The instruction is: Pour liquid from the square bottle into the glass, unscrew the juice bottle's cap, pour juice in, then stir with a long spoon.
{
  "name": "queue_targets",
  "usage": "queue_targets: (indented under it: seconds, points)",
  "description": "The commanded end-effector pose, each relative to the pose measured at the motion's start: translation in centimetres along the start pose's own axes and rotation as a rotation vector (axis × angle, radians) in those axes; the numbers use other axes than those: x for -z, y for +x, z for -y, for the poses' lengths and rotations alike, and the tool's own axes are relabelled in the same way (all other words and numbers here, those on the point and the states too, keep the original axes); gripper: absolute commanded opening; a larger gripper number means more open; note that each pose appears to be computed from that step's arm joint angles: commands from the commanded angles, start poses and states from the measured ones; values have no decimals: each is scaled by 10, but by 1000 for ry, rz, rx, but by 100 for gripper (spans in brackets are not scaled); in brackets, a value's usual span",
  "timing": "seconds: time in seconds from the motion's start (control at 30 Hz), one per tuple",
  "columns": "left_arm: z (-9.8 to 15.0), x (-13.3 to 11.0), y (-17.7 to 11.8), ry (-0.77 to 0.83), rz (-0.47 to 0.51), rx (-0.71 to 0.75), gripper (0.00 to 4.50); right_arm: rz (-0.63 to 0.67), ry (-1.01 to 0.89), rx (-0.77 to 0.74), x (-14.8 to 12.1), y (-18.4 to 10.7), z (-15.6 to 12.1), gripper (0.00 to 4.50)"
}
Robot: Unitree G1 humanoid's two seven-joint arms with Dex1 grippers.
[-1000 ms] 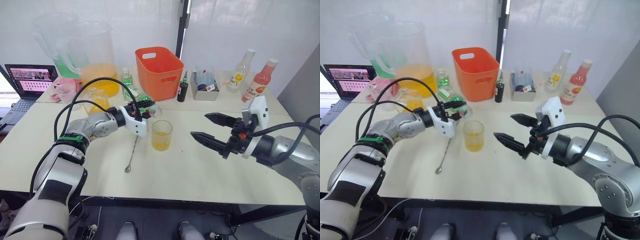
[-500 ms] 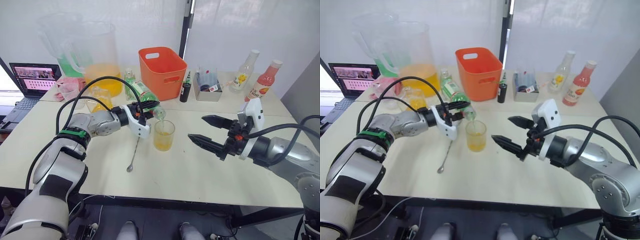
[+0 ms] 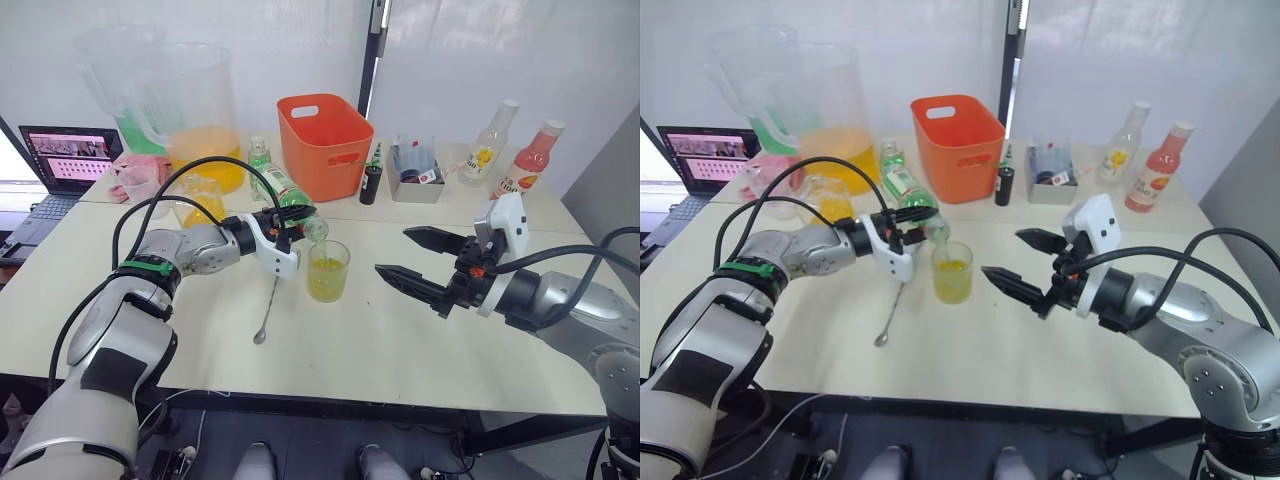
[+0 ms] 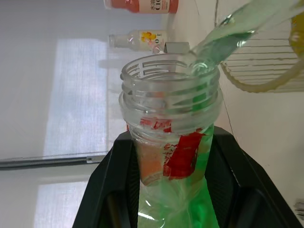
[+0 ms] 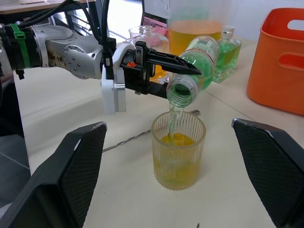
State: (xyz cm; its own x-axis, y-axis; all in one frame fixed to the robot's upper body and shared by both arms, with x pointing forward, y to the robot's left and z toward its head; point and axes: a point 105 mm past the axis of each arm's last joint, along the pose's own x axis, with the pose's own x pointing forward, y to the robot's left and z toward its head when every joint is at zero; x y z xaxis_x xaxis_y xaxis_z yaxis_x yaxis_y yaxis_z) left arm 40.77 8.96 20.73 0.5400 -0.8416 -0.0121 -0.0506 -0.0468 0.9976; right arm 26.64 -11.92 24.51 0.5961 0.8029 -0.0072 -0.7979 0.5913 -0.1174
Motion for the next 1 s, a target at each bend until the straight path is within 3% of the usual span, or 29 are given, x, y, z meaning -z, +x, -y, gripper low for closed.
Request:
queue_targets:
  seconds: [0.03,0.47,0.6,0.77,0.9,1.0]
  points:
    - [-21,-8,4,-120,45,-78,145,21,-36,-10,-8,-2,-6,448]
    - [-54,2,-7,-335,26,-199,145,16,-35,-35,-7,-1,-6,448]
    - [-81,9,-22,-436,21,-303,145,22,-34,-70,-10,3,-5,448]
    - [-97,8,-43,-646,66,-359,145,14,-39,-113,-12,6,-2,448]
    - [-98,-8,-65,-840,143,-321,145,4,-41,-163,-11,7,-2,448]
    - [-91,-7,-85,-886,76,-325,145,-4,-40,-208,-11,8,-2,448]
